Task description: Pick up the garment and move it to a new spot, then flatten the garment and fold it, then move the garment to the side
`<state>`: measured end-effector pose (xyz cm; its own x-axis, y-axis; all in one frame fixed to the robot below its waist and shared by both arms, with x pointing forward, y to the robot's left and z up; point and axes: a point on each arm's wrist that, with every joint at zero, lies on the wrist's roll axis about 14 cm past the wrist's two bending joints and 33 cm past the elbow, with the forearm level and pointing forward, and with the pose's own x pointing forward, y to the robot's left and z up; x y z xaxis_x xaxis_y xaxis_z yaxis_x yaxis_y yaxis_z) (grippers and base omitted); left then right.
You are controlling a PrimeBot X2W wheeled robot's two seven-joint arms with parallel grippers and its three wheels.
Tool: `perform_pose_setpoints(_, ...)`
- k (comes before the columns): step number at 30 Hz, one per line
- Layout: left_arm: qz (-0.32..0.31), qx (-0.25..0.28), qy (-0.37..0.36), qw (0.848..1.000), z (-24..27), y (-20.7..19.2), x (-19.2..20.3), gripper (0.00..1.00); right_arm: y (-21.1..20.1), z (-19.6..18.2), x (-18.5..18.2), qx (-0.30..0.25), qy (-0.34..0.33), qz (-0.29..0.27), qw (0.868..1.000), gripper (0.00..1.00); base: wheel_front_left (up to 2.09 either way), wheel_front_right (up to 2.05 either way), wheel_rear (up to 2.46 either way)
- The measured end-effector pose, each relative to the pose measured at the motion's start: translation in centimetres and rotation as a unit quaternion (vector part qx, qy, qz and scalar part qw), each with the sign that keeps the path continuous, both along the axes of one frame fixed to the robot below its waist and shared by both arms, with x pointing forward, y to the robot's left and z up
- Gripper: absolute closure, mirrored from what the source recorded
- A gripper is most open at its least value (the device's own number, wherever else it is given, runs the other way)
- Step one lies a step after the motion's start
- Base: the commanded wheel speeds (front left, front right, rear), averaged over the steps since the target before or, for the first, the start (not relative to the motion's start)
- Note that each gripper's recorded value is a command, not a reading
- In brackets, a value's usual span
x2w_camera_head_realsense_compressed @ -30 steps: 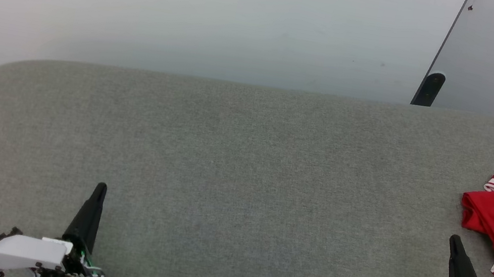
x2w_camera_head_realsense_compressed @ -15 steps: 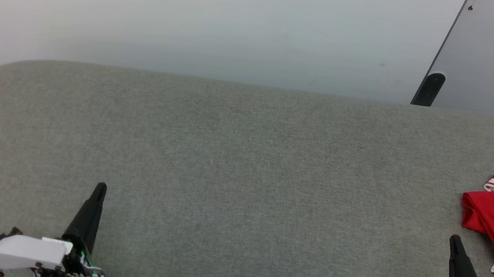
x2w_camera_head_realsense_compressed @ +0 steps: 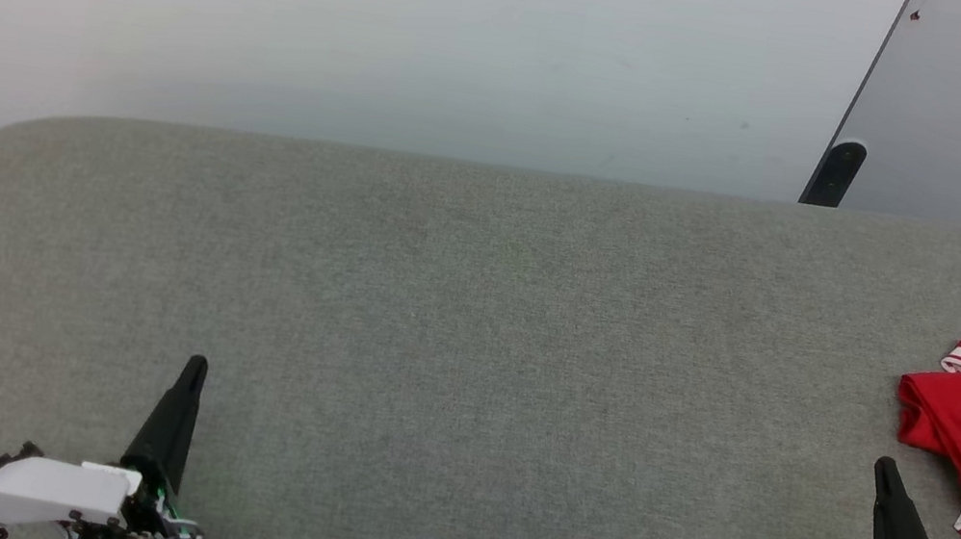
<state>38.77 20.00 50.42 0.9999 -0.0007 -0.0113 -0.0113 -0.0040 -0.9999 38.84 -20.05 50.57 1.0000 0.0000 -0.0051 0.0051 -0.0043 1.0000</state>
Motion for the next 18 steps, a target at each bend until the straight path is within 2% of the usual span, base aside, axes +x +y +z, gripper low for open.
perform_pose_setpoints(18,-0.001,0.000,0.000,1.000,-0.01,-0.01,0.00,1.00,-0.01,0.00,0.00,0.000,0.000,0.000,1.000,1.00,0.00,0.00,0.00)
